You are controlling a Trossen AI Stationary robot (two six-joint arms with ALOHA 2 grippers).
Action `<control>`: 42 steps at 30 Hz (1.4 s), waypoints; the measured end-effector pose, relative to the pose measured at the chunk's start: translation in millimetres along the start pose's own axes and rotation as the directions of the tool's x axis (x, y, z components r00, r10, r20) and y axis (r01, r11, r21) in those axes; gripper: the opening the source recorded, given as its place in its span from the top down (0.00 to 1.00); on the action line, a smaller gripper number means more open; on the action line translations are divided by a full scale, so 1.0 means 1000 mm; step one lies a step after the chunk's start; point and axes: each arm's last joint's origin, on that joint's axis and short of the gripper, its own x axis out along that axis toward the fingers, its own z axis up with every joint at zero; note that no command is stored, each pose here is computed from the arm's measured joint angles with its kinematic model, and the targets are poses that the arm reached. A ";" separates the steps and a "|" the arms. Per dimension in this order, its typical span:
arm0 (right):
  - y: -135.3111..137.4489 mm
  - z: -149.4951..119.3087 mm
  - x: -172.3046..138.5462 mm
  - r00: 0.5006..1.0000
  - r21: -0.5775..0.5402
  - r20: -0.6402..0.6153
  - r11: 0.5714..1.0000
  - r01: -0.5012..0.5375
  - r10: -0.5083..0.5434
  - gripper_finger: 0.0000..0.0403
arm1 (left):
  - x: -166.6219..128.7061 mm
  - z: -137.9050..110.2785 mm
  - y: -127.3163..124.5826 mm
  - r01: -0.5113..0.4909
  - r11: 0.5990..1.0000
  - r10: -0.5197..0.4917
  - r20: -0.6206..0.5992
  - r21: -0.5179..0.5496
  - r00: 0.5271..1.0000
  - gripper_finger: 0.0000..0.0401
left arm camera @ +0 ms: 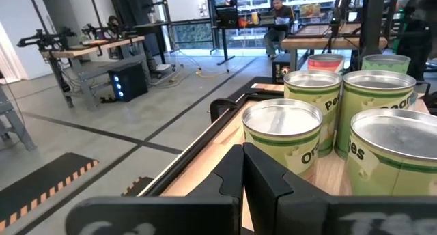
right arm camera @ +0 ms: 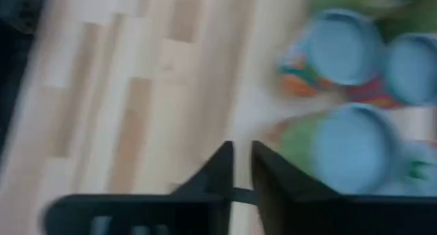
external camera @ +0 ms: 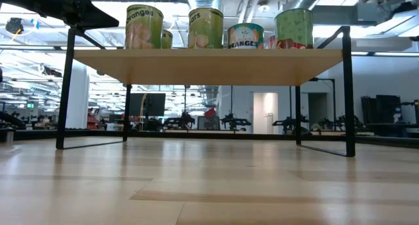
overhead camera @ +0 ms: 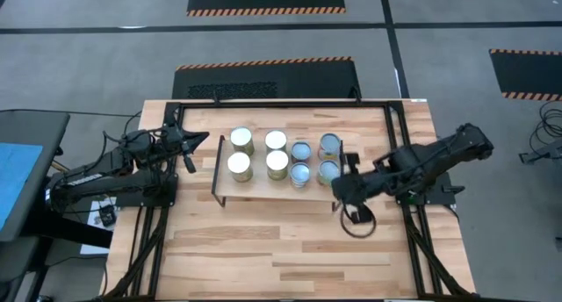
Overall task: Pick and place cans onto a shelf
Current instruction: Return to Home Position
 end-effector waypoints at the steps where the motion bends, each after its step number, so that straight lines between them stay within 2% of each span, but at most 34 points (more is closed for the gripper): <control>1: 0.005 -0.001 0.000 1.000 -0.001 -0.001 1.000 -0.026 0.026 0.82 | 0.000 0.000 0.000 0.000 1.000 0.000 0.000 0.000 1.000 1.00; 3: 0.015 -0.004 0.006 0.997 -0.007 -0.002 0.997 -0.079 0.079 0.93 | 0.000 0.000 0.000 0.000 1.000 0.000 0.001 0.005 1.000 1.00; 5: 0.023 -0.011 0.018 0.995 0.020 -0.037 0.995 -0.096 0.097 0.97 | 0.000 0.000 0.000 0.000 1.000 0.000 0.002 0.011 1.000 1.00; 9: 0.034 -0.030 0.045 0.989 0.113 -0.113 0.990 -0.084 0.096 0.97 | 0.000 0.001 0.000 -0.002 1.000 0.002 0.013 0.010 1.000 1.00; 13: 0.043 -0.038 0.059 0.987 0.163 -0.116 0.982 -0.091 0.110 0.98 | 0.000 0.002 0.000 -0.002 1.000 0.002 0.019 0.009 1.000 1.00; 22: 0.043 -0.040 0.060 0.990 0.184 -0.121 0.982 -0.044 0.067 0.99 | 0.000 0.002 0.000 -0.003 1.000 0.003 0.018 0.009 1.000 1.00; 28: 0.034 -0.046 0.061 0.981 0.226 -0.192 0.974 0.030 0.014 0.99 | 0.000 0.002 0.000 -0.003 1.000 0.003 0.017 0.009 1.000 1.00; 42: 0.028 -0.048 0.061 0.977 0.222 -0.204 0.969 0.106 -0.061 0.98 | 0.000 0.002 0.000 -0.003 1.000 0.003 0.016 0.001 1.000 1.00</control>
